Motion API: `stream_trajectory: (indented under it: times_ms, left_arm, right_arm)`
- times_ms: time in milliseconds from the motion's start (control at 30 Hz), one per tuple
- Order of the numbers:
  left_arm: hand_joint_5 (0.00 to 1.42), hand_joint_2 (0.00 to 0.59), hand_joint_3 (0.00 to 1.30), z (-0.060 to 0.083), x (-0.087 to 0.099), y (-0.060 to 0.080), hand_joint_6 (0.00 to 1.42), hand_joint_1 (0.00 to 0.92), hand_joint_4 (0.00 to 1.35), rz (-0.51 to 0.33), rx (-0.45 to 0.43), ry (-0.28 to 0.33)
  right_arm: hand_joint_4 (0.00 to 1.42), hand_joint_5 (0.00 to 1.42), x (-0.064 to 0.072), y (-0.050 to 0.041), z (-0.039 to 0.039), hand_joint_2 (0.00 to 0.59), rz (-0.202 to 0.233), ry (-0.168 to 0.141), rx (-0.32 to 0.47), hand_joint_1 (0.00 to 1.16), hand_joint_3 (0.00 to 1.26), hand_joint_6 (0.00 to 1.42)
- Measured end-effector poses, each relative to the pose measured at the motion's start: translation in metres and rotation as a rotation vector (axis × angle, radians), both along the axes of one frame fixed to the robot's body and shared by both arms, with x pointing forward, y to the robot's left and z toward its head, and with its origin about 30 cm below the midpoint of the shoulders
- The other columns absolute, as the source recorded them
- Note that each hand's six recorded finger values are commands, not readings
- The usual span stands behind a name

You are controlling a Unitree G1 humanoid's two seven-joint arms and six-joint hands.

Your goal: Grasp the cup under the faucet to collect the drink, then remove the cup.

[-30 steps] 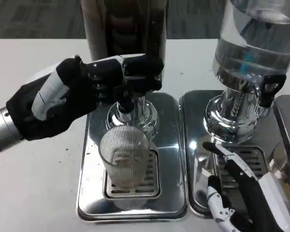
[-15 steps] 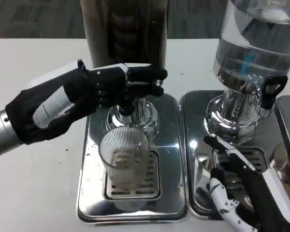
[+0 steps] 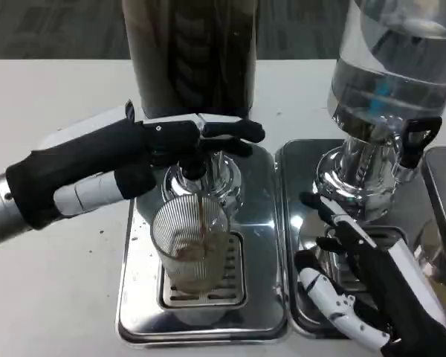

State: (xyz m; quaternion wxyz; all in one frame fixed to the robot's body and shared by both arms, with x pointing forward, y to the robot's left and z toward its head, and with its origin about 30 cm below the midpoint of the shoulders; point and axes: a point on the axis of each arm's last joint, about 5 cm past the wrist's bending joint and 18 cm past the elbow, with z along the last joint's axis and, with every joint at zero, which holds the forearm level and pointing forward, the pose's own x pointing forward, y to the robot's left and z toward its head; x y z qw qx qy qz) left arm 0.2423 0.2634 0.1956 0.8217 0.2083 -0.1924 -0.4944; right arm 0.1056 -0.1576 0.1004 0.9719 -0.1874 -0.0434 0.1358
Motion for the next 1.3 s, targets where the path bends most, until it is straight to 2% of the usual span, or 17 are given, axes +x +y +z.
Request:
stream_trajectory:
  times_ms: [100, 167, 233, 367, 667, 767, 867, 1000, 1133, 1300]
  left_arm:
    - [0.16, 0.052, 0.20, -0.001, -0.001, 0.000, 0.08, 0.000, 0.10, 0.002, 0.002, -0.009]
    - [0.16, 0.052, 0.20, -0.001, -0.001, -0.001, 0.08, 0.000, 0.10, 0.001, 0.002, -0.013]
    - [0.16, 0.052, 0.20, 0.000, -0.001, -0.001, 0.08, 0.000, 0.10, 0.001, 0.002, -0.018]
    - [0.16, 0.055, 0.20, -0.001, -0.002, 0.000, 0.08, 0.000, 0.10, 0.008, -0.001, -0.023]
    - [0.16, 0.060, 0.20, -0.001, -0.003, 0.000, 0.09, 0.000, 0.10, 0.018, -0.002, -0.026]
    - [0.16, 0.060, 0.20, -0.001, -0.003, 0.000, 0.09, 0.000, 0.10, 0.020, -0.002, -0.027]
    - [0.16, 0.064, 0.20, -0.001, -0.003, 0.000, 0.09, 0.000, 0.10, 0.021, -0.003, -0.028]
    - [0.16, 0.066, 0.20, -0.002, -0.004, 0.000, 0.09, 0.000, 0.10, 0.025, -0.003, -0.032]
    - [0.16, 0.067, 0.20, -0.002, -0.004, 0.000, 0.09, 0.000, 0.10, 0.023, -0.002, -0.037]
    - [0.16, 0.070, 0.20, -0.002, -0.005, 0.000, 0.09, 0.000, 0.10, 0.026, -0.003, -0.038]
  right_arm:
    - [0.00, 0.00, 0.012, -0.0008, 0.0029, 0.264, 0.070, 0.007, 0.014, 0.54, 0.03, 0.12]
    - [0.00, 0.00, 0.019, -0.0009, 0.0035, 0.260, 0.112, 0.006, 0.006, 0.54, 0.03, 0.11]
    - [0.00, 0.00, 0.022, -0.0003, 0.0021, 0.248, 0.132, 0.017, 0.004, 0.55, 0.01, 0.10]
    - [0.00, 0.00, 0.027, 0.0020, -0.0005, 0.233, 0.152, 0.029, 0.001, 0.57, 0.00, 0.08]
    - [0.00, 0.00, 0.035, 0.0064, -0.0033, 0.209, 0.188, 0.036, -0.006, 0.58, 0.00, 0.04]
    - [0.00, 0.00, 0.040, 0.0082, -0.0033, 0.188, 0.207, 0.030, -0.023, 0.64, 0.00, 0.01]
    - [0.00, 0.00, 0.042, 0.0092, -0.0046, 0.180, 0.220, 0.037, -0.029, 0.67, 0.00, 0.00]
    - [0.00, 0.00, 0.049, 0.0115, -0.0044, 0.180, 0.232, 0.030, -0.034, 0.68, 0.00, 0.00]
    - [0.00, 0.00, 0.051, 0.0126, -0.0057, 0.181, 0.236, 0.034, -0.039, 0.68, 0.00, 0.00]
    - [0.00, 0.00, 0.054, 0.0160, -0.0042, 0.182, 0.243, 0.022, -0.036, 0.69, 0.00, 0.00]
